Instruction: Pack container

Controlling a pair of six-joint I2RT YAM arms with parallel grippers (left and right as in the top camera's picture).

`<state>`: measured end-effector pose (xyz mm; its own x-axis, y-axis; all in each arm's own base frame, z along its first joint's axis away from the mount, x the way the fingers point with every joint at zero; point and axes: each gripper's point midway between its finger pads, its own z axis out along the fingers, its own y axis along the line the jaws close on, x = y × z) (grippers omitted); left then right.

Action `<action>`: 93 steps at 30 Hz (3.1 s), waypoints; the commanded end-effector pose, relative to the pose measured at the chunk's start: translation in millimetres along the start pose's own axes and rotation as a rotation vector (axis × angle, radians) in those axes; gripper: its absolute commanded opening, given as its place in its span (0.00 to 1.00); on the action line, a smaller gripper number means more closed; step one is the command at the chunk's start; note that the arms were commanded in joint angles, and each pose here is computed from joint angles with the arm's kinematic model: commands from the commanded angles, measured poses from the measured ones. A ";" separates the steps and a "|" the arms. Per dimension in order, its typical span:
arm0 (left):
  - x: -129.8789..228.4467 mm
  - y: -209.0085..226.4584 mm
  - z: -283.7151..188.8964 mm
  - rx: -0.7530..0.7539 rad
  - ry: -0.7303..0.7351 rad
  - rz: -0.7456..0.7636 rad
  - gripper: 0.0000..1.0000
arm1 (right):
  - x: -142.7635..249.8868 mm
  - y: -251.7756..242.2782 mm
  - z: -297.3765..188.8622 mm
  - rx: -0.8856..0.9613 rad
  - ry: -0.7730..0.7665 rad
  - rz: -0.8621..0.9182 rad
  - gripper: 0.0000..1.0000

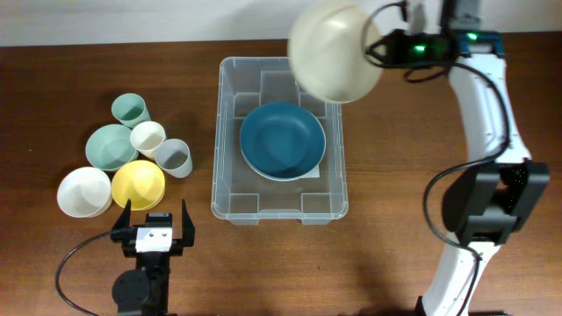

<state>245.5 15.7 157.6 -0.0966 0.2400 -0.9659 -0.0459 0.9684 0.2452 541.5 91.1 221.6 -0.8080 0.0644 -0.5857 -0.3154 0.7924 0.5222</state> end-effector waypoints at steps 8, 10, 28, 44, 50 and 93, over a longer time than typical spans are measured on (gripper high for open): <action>1.3 0.1 0.1 -0.004 -0.002 0.016 1.00 | 56.4 65.4 52.1 0.230 0.217 -0.222 0.04; 1.3 0.1 0.1 -0.004 -0.002 0.016 1.00 | 61.5 76.4 59.3 0.257 0.225 -0.260 0.04; 1.3 0.1 0.1 -0.004 -0.002 0.016 0.99 | 69.2 83.2 64.2 0.324 0.235 -0.244 0.62; 1.3 0.1 0.1 -0.004 -0.002 0.016 0.99 | 162.7 135.0 59.1 0.243 0.573 -0.346 0.04; 1.3 0.1 0.1 -0.004 -0.002 0.016 0.99 | 207.4 136.9 29.5 0.272 0.784 -0.316 0.04; 1.3 0.1 0.1 -0.004 -0.002 0.016 0.99 | 284.7 58.3 83.8 0.342 0.880 -0.303 0.04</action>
<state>245.5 15.7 157.6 -0.0967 0.2400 -0.9659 -0.0463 0.9683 0.2453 321.8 224.6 38.1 -0.8288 -0.5544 0.0759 -0.5329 0.8234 0.1951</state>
